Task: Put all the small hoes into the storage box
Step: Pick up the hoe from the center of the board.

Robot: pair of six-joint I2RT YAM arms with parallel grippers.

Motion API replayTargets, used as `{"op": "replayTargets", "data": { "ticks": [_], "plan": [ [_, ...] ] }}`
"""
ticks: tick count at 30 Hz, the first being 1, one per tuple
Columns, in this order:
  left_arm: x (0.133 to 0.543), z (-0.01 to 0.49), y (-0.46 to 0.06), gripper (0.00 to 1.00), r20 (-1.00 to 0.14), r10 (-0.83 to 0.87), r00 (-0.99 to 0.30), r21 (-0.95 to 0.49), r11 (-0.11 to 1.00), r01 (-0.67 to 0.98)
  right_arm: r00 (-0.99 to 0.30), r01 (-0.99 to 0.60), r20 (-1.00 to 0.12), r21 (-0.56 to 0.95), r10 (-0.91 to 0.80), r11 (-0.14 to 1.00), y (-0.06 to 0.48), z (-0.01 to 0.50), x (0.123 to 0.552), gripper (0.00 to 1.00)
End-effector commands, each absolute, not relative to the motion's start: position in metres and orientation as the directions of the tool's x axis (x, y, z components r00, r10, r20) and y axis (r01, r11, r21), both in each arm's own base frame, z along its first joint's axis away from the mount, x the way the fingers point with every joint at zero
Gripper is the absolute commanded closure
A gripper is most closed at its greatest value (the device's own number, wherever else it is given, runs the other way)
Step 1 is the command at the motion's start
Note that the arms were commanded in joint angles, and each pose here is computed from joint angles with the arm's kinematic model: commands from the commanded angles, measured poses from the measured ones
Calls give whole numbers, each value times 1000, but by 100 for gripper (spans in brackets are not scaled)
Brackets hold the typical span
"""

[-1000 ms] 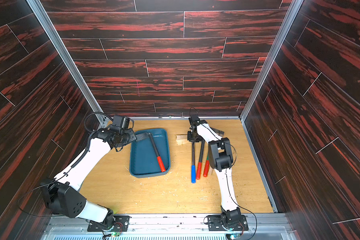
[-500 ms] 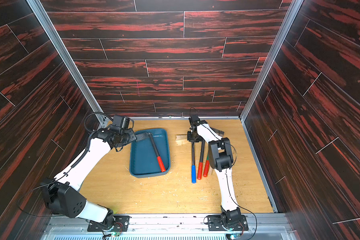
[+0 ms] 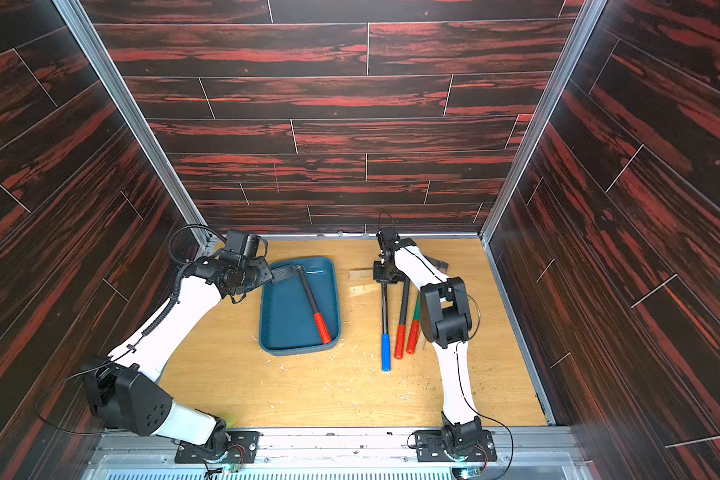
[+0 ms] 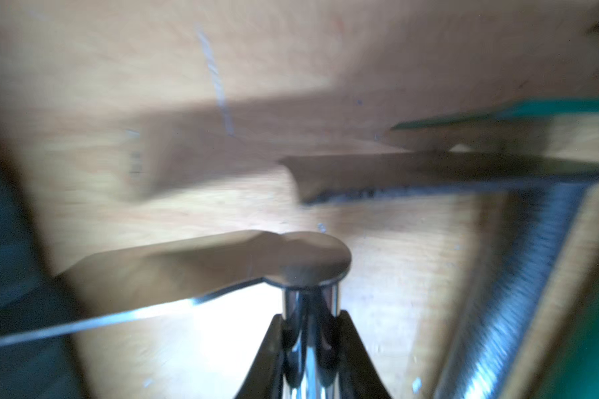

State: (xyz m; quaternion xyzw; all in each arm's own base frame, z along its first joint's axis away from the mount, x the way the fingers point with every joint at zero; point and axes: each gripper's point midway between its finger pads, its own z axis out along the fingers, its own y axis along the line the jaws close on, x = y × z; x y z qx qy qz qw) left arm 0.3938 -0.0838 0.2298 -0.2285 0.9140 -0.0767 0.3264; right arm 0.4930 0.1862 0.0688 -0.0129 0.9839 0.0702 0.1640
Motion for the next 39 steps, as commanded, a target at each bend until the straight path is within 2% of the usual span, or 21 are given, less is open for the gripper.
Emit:
{"op": "replayTargets", "data": {
  "ticks": [1,10,22,31,39],
  "plan": [
    [391,239,-81,49,-571,-479,-667,-302,878,-372,-926,-61,-378,185,14,981,197,110,496,91],
    [390,240,-79,49,-576,-477,-664,-296,879,-374,-912,-86,-410,200,4,976,205,129,504,95],
    [388,241,-77,49,-580,-476,-662,-292,879,-376,-936,-60,-351,150,-4,987,202,76,508,95],
    [389,241,-77,49,-581,-476,-660,-292,879,-377,-929,-75,-369,159,-11,984,205,88,509,99],
    [389,241,-78,49,-581,-477,-660,-294,879,-376,-951,-53,-310,127,-11,991,201,43,505,98]
  ]
}}
